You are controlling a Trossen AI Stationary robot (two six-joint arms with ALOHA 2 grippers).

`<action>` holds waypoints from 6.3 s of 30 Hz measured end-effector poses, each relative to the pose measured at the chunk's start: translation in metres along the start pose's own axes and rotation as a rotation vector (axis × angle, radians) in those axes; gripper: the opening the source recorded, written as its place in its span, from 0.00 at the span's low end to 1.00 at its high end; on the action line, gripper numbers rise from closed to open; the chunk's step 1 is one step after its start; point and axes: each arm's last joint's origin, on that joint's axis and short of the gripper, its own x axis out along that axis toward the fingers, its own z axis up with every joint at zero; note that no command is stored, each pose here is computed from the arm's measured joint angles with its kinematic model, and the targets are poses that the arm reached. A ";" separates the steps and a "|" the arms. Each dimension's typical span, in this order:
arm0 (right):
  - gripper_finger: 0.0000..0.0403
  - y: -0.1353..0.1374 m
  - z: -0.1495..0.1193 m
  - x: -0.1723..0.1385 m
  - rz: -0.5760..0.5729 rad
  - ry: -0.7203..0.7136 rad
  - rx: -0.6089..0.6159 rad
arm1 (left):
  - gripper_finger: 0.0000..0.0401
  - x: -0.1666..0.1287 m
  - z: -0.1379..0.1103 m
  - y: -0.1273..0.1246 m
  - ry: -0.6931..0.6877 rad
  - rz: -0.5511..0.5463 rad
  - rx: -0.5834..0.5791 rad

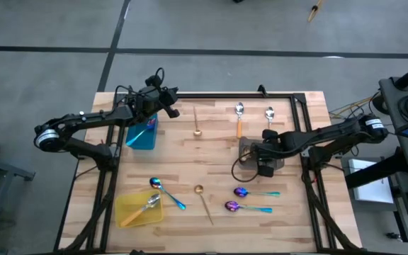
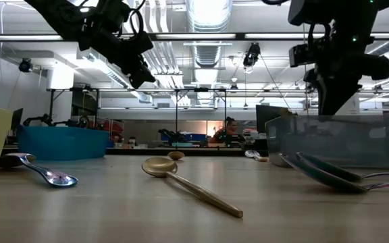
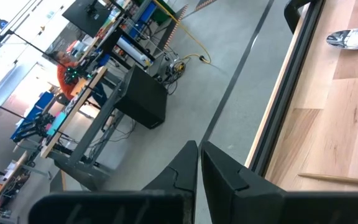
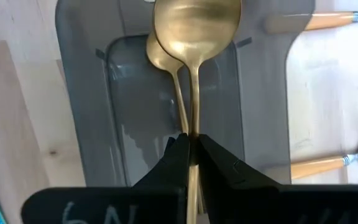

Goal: Sort silverware by color (type)
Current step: Put the gold spoon into the black bin, then put the blue spoon into the blue bin

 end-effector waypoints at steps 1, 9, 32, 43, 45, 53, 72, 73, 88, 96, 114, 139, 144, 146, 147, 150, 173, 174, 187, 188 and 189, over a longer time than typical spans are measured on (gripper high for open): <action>0.03 0.000 0.000 0.002 -0.001 0.006 -0.001 | 0.01 0.000 0.000 0.000 0.000 0.000 0.000; 0.03 0.003 0.001 0.010 -0.004 0.041 -0.010 | 0.01 0.000 0.000 0.000 -0.002 0.000 0.000; 0.03 0.019 0.008 0.055 0.116 0.216 -0.150 | 0.01 0.000 0.000 0.000 -0.002 -0.001 0.000; 0.03 0.018 0.007 0.052 0.118 0.204 -0.158 | 0.01 0.000 0.000 0.000 -0.002 -0.001 -0.001; 0.03 0.018 0.007 0.051 0.117 0.202 -0.158 | 0.01 0.000 0.000 0.000 -0.002 -0.001 -0.001; 0.04 0.018 0.007 0.051 0.114 0.203 -0.148 | 0.01 0.000 0.000 0.000 -0.002 -0.001 -0.001; 0.13 0.017 0.005 0.049 0.105 0.210 -0.134 | 0.01 0.000 0.000 0.000 -0.002 -0.001 -0.001; 0.13 0.016 0.005 0.048 0.105 0.207 -0.133 | 0.01 0.000 0.000 0.000 -0.002 -0.001 -0.001; 0.13 0.013 0.028 0.017 0.057 0.185 -0.103 | 0.01 0.000 0.000 0.000 -0.002 -0.001 0.000; 0.13 0.008 0.061 -0.014 -0.100 0.005 -0.036 | 0.01 0.000 0.000 0.000 -0.002 -0.001 -0.001; 0.13 0.003 0.115 -0.042 -0.347 -0.512 0.076 | 0.01 -0.005 -0.008 -0.017 0.120 -0.113 -0.207; 0.13 -0.026 0.125 -0.044 -0.434 -0.535 0.126 | 0.01 -0.051 -0.004 -0.064 0.433 -0.511 -0.129; 0.13 -0.026 0.122 -0.039 -0.436 -0.520 0.119 | 0.01 -0.052 0.019 -0.054 0.335 -0.646 -0.158; 0.13 -0.025 0.120 -0.035 -0.438 -0.506 0.109 | 0.01 -0.053 0.025 -0.052 0.303 -0.701 -0.172; 0.13 -0.025 0.118 -0.032 -0.440 -0.497 0.100 | 0.01 -0.054 0.027 -0.051 0.291 -0.724 -0.185; 0.13 -0.023 0.112 -0.023 -0.448 -0.459 0.058 | 0.01 -0.055 0.033 -0.050 0.278 -0.785 -0.249; 0.13 -0.029 0.087 -0.003 -0.500 -0.342 -0.163 | 0.01 -0.083 0.048 -0.073 0.405 -1.047 -0.536; 0.13 -0.030 0.087 -0.004 -0.503 -0.351 -0.169 | 0.01 -0.084 0.049 -0.074 0.409 -1.045 -0.558; 0.13 -0.032 0.106 -0.030 -0.461 -0.578 -0.205 | 0.01 -0.085 0.056 -0.094 0.412 -1.081 -0.566; 0.13 -0.031 0.107 -0.032 -0.435 -0.594 -0.198 | 0.01 -0.085 0.056 -0.095 0.412 -1.081 -0.565; 0.13 -0.031 0.108 -0.033 -0.406 -0.608 -0.188 | 0.01 -0.085 0.056 -0.095 0.408 -1.076 -0.565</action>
